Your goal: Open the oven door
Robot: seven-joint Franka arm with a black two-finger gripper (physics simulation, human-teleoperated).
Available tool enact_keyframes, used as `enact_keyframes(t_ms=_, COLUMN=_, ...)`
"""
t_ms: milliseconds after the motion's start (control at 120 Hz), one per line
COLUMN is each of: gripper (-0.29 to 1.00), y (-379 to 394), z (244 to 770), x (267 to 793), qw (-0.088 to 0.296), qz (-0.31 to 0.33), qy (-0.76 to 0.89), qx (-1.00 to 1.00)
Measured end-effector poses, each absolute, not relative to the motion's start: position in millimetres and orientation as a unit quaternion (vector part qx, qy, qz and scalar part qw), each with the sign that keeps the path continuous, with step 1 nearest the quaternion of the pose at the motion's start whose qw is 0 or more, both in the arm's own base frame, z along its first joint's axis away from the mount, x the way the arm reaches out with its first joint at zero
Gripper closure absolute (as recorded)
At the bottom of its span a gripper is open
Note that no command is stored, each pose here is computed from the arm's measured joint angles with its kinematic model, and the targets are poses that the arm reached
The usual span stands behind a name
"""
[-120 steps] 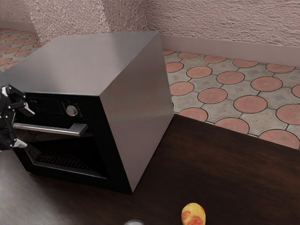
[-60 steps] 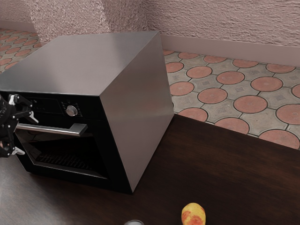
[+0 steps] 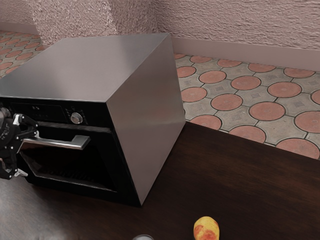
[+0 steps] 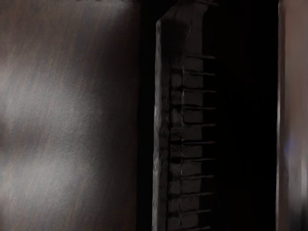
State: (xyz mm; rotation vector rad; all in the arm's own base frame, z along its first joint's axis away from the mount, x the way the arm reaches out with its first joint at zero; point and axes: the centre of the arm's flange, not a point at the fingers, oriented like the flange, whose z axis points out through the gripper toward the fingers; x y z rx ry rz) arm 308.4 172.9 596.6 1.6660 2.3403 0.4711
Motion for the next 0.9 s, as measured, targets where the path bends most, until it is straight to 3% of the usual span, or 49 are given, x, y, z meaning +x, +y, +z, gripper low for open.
enact_keyframes(t_ms=250, gripper=0.00, y=188, z=566, x=202, qw=0.146, qz=0.194, qy=0.828, qx=0.505)
enact_keyframes(t_ms=367, gripper=0.01, y=198, z=588, x=120, qw=0.168, qz=0.245, qy=0.860, qx=0.416)
enact_keyframes(t_ms=433, gripper=0.01, y=195, z=610, x=111, qw=0.174, qz=0.251, qy=0.859, qx=0.411)
enact_keyframes(t_ms=533, gripper=0.01, y=119, z=751, x=205, qw=0.178, qz=0.251, qy=0.803, qx=0.510)
enact_keyframes(t_ms=617, gripper=0.00, y=31, z=818, x=316, qw=0.196, qz=0.188, qy=0.758, qx=0.593)
enact_keyframes(t_ms=725, gripper=0.00, y=-20, z=776, x=434, qw=0.147, qz=0.085, qy=0.771, qx=0.614)
enact_keyframes(t_ms=900, gripper=0.00, y=-62, z=722, x=480, qw=0.094, qz=0.021, qy=0.797, qx=0.597)
